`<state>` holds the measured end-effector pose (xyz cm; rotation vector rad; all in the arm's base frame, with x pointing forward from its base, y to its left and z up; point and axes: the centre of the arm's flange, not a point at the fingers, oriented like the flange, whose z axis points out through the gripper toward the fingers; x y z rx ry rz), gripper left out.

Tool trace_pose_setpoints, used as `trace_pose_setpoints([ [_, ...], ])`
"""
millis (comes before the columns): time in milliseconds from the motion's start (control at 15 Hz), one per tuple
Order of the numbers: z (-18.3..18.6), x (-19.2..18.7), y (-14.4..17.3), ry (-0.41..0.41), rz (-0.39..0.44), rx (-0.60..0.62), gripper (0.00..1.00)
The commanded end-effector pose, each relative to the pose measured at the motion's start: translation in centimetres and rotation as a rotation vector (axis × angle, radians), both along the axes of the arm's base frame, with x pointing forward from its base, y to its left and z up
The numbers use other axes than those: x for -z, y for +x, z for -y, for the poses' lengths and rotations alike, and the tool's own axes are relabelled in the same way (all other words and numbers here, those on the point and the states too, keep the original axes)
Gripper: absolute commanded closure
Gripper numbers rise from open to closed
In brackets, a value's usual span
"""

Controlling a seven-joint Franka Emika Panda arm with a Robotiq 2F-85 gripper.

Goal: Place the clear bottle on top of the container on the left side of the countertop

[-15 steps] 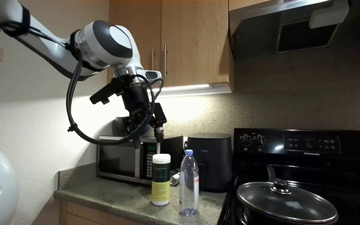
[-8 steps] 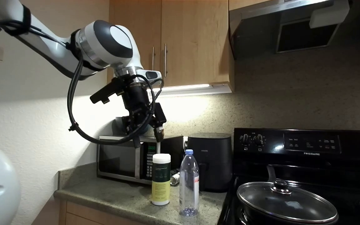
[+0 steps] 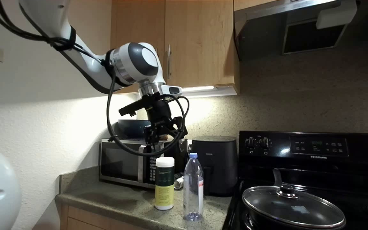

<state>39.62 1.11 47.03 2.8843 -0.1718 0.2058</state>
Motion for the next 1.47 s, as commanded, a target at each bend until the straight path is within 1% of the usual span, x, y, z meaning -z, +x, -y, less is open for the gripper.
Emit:
trace_pose_setpoints([
  [0,0.2,0.2,0.4,0.003,-0.006,0.003,0.0],
  [400,0.0,0.0,0.4,0.004,-0.003,0.0,0.0],
  [467,0.1,0.2,1.4,-0.002,0.008,-0.03,0.0],
  [867,0.3,-0.1,6.6,0.032,0.042,-0.197,0.0],
  [1067,0.1,-0.2,9.0,0.03,0.057,-0.254,0.0],
  [1133,0.0,-0.2,9.5,0.032,0.042,-0.257,0.0],
  [1200,-0.1,-0.2,7.5,0.028,0.05,-0.214,0.0],
  [1400,0.0,0.1,8.1,0.03,0.044,-0.215,0.0],
])
